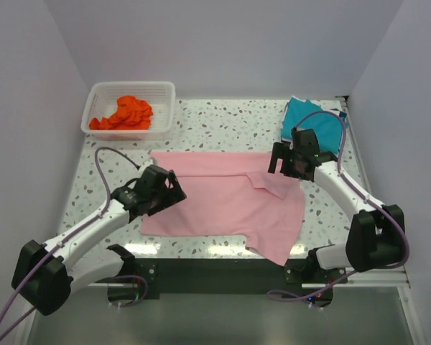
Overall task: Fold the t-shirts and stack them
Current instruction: Fold the tshirt
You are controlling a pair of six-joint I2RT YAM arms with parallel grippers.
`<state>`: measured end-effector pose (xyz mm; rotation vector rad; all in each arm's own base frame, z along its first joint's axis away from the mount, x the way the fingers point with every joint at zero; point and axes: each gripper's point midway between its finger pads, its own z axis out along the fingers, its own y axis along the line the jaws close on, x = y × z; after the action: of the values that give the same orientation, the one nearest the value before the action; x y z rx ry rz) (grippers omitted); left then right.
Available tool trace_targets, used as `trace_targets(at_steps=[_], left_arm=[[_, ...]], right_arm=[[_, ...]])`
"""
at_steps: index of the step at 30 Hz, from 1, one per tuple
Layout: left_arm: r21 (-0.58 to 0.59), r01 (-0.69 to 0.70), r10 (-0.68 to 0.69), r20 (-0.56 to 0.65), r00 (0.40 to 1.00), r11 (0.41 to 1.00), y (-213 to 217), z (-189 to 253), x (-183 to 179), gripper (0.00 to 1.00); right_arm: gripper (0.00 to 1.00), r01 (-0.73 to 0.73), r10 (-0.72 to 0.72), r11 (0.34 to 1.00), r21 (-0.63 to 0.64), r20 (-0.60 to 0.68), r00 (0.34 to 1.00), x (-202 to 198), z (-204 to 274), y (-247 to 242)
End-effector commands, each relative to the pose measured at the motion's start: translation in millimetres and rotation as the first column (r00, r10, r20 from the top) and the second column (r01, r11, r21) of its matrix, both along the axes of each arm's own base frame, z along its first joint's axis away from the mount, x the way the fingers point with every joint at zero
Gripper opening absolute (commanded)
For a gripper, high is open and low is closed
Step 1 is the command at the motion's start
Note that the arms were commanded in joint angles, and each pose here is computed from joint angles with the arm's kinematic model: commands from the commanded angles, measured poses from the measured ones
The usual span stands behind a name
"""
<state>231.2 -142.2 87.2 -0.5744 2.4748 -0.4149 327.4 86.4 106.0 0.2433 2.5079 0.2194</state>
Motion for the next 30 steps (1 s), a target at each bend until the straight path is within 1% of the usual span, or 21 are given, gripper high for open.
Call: trace_targets(at_steps=[1, 2, 3, 4, 5, 6, 7, 8, 9, 10, 11, 13, 16, 18, 21, 23, 24, 26, 28, 30], left_arm=[[-0.012, -0.025, 0.023, -0.145, 0.989, 1.0, -10.2, -25.9, -57.0, 1.0], [-0.023, -0.064, 0.059, -0.177, 0.982, 0.998, -11.8, -32.0, -67.9, 1.0], [0.005, -0.039, 0.039, -0.197, 0.98, 0.999, -13.4, -37.0, -83.0, 1.0], [0.016, -0.047, 0.049, -0.209, 0.977, 0.999, -12.8, -39.6, -89.3, 1.0], [0.026, -0.09, 0.093, -0.23, 0.969, 0.996, -9.6, -44.0, -95.4, 1.0], [0.056, -0.096, 0.107, -0.25, 0.962, 0.994, -3.5, -48.3, -102.4, 1.0], [0.086, -0.111, 0.129, -0.249, 0.96, 0.99, 3.2, -52.6, -104.2, 1.0], [0.1, -0.16, 0.18, -0.253, 0.95, 0.982, 8.8, -54.5, -105.0, 1.0], [0.142, -0.186, 0.216, -0.237, 0.947, 0.972, 19.6, -55.9, -105.1, 1.0], [0.16, -0.211, 0.244, -0.227, 0.943, 0.964, 25.1, -55.7, -104.5, 1.0], [0.162, -0.264, 0.296, -0.218, 0.93, 0.951, 29.1, -54.7, -103.5, 1.0], [0.221, -0.319, 0.361, -0.184, 0.914, 0.921, 45.9, -54.9, -103.0, 1.0], [0.231, -0.388, 0.427, -0.154, 0.891, 0.892, 55.4, -56.5, -99.3, 1.0], [0.235, -0.429, 0.466, -0.132, 0.875, 0.872, 62.0, -57.6, -95.0, 0.98], [0.244, -0.483, 0.518, -0.104, 0.849, 0.841, 73.7, -63.7, -89.7, 0.93], [0.241, -0.501, 0.536, -0.108, 0.837, 0.831, 77.1, -68.4, -88.8, 0.86], [0.241, -0.516, 0.551, -0.113, 0.827, 0.822, 79.5, -69.8, -88.6, 0.81], [0.238, -0.527, 0.562, -0.108, 0.82, 0.816, 81.5, -69.8, -87.9, 0.75], [0.236, -0.54, 0.572, -0.092, 0.815, 0.808, 84.3, -68.6, -85.6, 0.67], [0.238, -0.545, 0.576, -0.083, 0.813, 0.804, 85.7, -68.2, -83.5, 0.63]], right_arm=[[0.99, 0.005, -0.005, 1.0, 0.001, 0.012, 1.0, -13.8, 6.9, -5.1], [0.99, 0.003, -0.003, 1.0, -0.001, 0.027, 1.0, -15.2, 10.9, -6.2], [0.99, 0.005, -0.005, 1.0, -0.004, 0.024, 1.0, -17.4, 8.9, -7.2], [0.99, 0.009, -0.009, 1.0, -0.006, 0.026, 1.0, -17.9, 9.1, -8.4], [0.99, 0.006, -0.006, 1.0, -0.008, 0.025, 1.0, -18.7, 8.4, -8.7], [0.99, 0.002, -0.002, 1.0, -0.006, 0.025, 1.0, -19.0, 8.4, -7.7], [0.99, -0.001, 0.002, 1.0, -0.007, 0.017, 1.0, -20.2, 5.8, -7.5], [0.99, -0.005, 0.005, 1.0, -0.01, 0.014, 1.0, -20.6, 4.8, -7.8], [0.99, -0.005, 0.005, 1.0, -0.012, 0.008, 1.0, -20.5, 3.3, -8.3], [0.99, -0.006, 0.006, 1.0, -0.014, 0.004, 1.0, -20.9, 1.8, -8.5], [0.99, -0.009, 0.009, 1.0, -0.017, 0.001, 1.0, -21.0, 0.9, -8.6], [0.99, -0.012, 0.012, 1.0, -0.017, -0.003, 1.0, -20.9, -0.7, -7.9], [0.99, -0.017, 0.017, 1.0, -0.017, -0.007, 1.0, -20.7, -1.9, -7.4], [0.99, -0.017, 0.017, 1.0, -0.021, -0.004, 1.0, -20.1, -1.1, -8.0], [0.99, -0.022, 0.021, 0.999, -0.027, -0.007, 1.0, -21.0, -0.8, -8.7], [0.99, -0.018, 0.018, 0.999, -0.033, -0.004, 1.0, -21.4, -0.2, -10.2], [0.99, -0.015, 0.015, 0.999, -0.037, -0.001, 1.0, -21.1, 0.6, -11.0], [0.99, -0.018, 0.018, 0.999, -0.036, -0.002, 1.0, -21.4, 1.6, -10.8], [0.99, -0.02, 0.02, 0.999, -0.036, -0.002, 1.0, -21.0, 2.1, -10.8], [0.99, -0.02, 0.019, 0.999, -0.037, -0.005, 1.0, -21.4, 0.7, -11.2]])
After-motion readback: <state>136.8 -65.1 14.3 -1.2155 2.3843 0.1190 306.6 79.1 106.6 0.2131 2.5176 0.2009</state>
